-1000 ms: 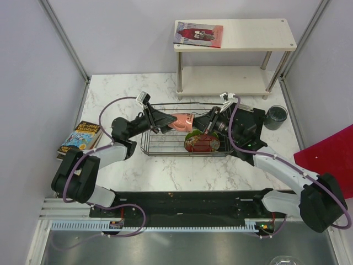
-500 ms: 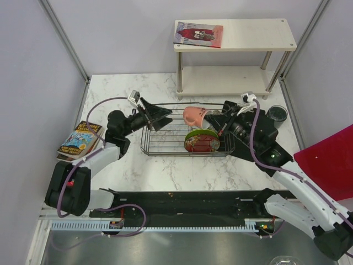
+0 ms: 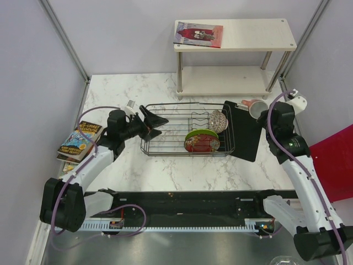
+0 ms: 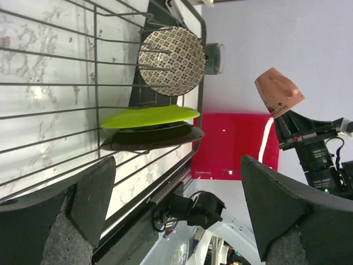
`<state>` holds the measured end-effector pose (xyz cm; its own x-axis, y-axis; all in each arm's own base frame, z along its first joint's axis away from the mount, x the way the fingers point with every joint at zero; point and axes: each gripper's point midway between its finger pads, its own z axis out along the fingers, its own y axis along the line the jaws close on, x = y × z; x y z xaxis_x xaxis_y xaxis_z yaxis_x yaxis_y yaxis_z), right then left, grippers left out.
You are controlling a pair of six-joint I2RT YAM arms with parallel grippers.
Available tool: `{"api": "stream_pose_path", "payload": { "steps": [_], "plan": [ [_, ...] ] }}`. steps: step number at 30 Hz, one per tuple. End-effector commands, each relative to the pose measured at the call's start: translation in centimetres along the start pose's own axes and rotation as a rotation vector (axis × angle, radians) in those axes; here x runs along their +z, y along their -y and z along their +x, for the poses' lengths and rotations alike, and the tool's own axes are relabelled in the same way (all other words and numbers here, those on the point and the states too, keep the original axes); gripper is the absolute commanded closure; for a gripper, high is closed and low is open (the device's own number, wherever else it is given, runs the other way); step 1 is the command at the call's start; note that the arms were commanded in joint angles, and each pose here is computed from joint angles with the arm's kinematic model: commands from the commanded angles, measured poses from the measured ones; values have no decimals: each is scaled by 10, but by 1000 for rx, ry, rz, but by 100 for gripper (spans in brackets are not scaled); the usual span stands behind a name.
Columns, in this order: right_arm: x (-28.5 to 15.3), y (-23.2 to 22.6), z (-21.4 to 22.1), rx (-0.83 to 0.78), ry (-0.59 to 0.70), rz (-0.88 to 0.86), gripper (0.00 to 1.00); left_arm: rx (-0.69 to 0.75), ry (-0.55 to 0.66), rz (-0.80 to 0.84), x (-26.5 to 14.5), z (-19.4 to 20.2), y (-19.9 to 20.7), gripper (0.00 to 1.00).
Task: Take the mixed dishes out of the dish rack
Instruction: Place the cup at the center of the board.
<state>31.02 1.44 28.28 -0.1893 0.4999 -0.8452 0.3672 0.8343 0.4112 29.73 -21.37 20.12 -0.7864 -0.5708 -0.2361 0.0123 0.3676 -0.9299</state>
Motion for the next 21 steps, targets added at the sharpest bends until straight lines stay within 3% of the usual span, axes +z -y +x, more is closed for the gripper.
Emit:
{"api": "stream_pose_path", "payload": {
  "steps": [1, 6, 21],
  "plan": [
    [14, 45, 14, 112, -24, 187, 100, 61, -6, -90, -9, 2, -11, 1],
    [35, 85, 46, 157, -121, 321, 100, 32, -35, -143, -12, 12, -27, 1],
    [79, 203, 79, 231, -250, 758, 100, -48, -35, -269, -22, 20, -51, 1]
  ]
}}
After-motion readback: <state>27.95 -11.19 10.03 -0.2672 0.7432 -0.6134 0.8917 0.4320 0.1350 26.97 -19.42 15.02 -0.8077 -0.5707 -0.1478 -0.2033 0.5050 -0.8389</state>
